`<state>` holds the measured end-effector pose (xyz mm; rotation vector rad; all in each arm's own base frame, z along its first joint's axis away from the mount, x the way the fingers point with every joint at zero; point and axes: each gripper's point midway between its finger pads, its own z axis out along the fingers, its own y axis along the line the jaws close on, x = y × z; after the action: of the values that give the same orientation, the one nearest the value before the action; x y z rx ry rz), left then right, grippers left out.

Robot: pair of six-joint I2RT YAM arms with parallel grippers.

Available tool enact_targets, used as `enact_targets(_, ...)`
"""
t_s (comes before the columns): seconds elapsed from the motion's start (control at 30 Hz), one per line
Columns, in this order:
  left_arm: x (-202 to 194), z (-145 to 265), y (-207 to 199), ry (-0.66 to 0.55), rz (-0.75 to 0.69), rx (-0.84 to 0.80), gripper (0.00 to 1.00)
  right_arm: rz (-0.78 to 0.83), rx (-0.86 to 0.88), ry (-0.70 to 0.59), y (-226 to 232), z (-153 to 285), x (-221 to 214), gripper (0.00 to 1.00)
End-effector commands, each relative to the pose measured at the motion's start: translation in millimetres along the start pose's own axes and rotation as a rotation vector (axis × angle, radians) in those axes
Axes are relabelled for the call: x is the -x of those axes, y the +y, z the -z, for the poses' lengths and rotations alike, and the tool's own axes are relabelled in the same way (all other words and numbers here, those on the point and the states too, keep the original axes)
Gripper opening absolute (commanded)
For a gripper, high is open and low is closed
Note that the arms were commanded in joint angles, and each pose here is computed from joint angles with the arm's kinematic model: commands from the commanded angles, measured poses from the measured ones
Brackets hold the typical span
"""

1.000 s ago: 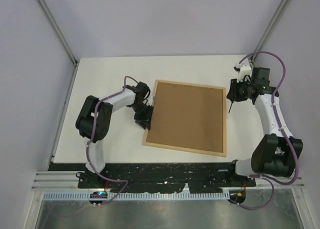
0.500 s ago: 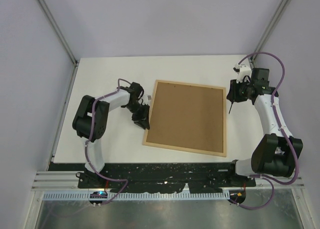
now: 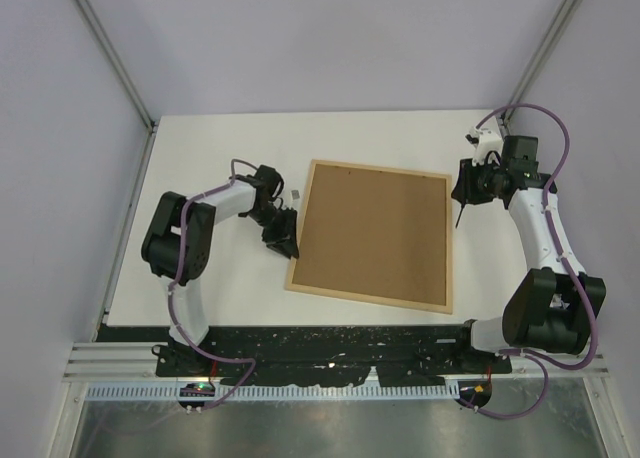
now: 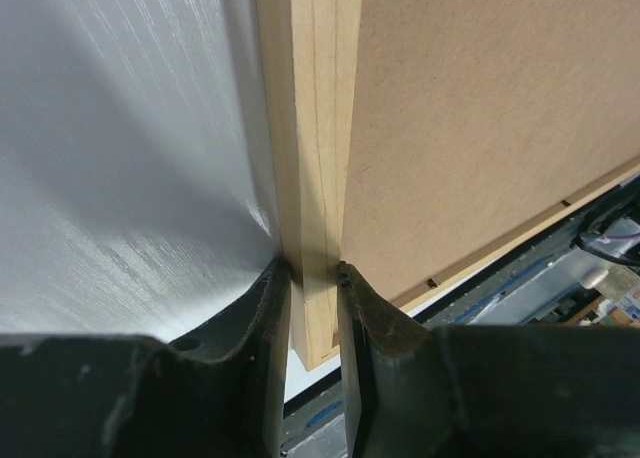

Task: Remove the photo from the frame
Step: Adjust the photo frame at the center of the board.

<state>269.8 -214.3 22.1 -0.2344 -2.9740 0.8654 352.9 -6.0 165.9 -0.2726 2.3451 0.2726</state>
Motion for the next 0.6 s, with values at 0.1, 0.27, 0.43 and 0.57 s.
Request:
enact_targets(0.1,10.9,0.9,10.7,-0.017,-0.055,0.141,0.31,0.030,-0.030,-0.054,0.2,5.5,18.7,0.08)
enact_targets(0.27,9.4,-0.1,5.5,-0.013,-0.069,0.154,0.42,0.032,-0.039,-0.042,-1.5,2.4,12.9,0.08)
enact_targets(0.43,8.2,-1.8,3.9,-0.002,-0.093,0.190,0.44,0.035,-0.044,-0.046,-1.8,1.6,13.4,0.08)
enact_targets(0.57,6.8,-4.0,10.2,0.014,-0.127,0.265,0.43,0.042,-0.046,-0.056,0.2,4.0,15.9,0.08)
